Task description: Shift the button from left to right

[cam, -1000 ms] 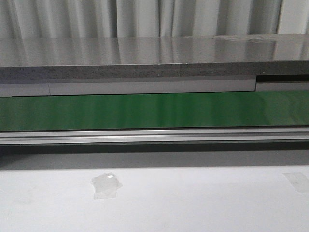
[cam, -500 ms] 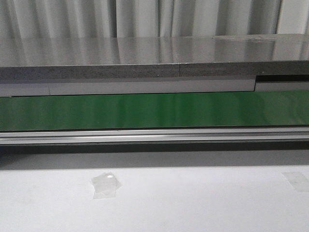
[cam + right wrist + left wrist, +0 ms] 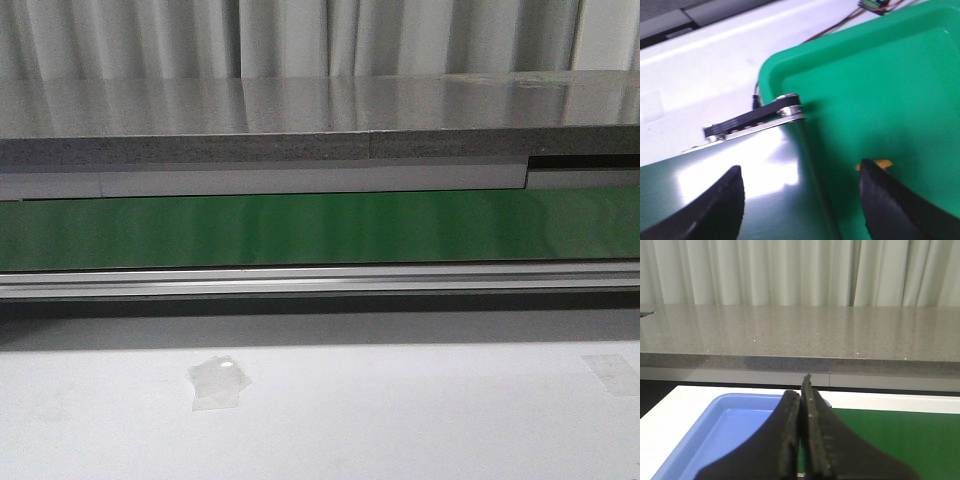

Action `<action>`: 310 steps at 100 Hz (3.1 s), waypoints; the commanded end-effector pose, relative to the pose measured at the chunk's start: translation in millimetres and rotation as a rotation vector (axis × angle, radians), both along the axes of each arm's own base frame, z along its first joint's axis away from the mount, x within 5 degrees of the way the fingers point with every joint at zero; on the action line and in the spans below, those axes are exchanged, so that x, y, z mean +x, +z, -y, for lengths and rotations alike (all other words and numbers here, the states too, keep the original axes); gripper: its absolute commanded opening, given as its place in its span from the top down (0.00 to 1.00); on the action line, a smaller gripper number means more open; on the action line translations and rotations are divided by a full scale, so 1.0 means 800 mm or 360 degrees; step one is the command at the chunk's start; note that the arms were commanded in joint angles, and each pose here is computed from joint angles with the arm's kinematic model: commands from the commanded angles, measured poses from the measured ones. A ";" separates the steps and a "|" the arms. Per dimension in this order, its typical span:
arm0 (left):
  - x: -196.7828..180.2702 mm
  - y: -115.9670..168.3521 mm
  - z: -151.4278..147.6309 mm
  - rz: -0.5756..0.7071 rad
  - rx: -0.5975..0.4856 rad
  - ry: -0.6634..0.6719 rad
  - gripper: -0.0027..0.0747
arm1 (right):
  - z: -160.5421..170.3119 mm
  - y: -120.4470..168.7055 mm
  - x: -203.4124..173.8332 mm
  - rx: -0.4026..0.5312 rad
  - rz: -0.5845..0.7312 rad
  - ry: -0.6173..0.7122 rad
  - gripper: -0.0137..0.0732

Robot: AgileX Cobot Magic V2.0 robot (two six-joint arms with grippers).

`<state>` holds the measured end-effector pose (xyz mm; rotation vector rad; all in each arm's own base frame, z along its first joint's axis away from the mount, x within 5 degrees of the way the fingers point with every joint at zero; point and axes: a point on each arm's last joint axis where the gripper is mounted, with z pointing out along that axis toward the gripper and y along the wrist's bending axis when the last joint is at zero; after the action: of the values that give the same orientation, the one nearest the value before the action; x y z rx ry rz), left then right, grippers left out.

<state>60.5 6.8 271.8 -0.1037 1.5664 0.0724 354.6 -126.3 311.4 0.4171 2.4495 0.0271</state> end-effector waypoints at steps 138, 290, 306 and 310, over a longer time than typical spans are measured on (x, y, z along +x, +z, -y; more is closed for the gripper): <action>0.000 0.023 0.000 0.0156 0.0001 -0.0011 0.99 | -0.150 0.021 -0.256 -0.0317 0.0677 0.0459 0.28; 0.000 0.023 0.000 0.0156 0.0001 -0.0011 0.99 | -0.167 0.012 -0.361 -0.0309 0.0748 0.0546 0.92; 0.000 0.023 0.000 0.0156 0.0001 -0.0011 0.99 | -0.167 0.012 -0.361 -0.0310 0.0747 0.0545 0.92; 0.000 0.023 0.000 0.0156 0.0001 -0.0011 0.99 | -0.167 0.012 -0.361 -0.0310 0.0747 0.0545 0.92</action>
<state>60.5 6.8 271.8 -0.1037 1.5664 0.0724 63.0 8.0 309.0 -0.0973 2.0863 0.0389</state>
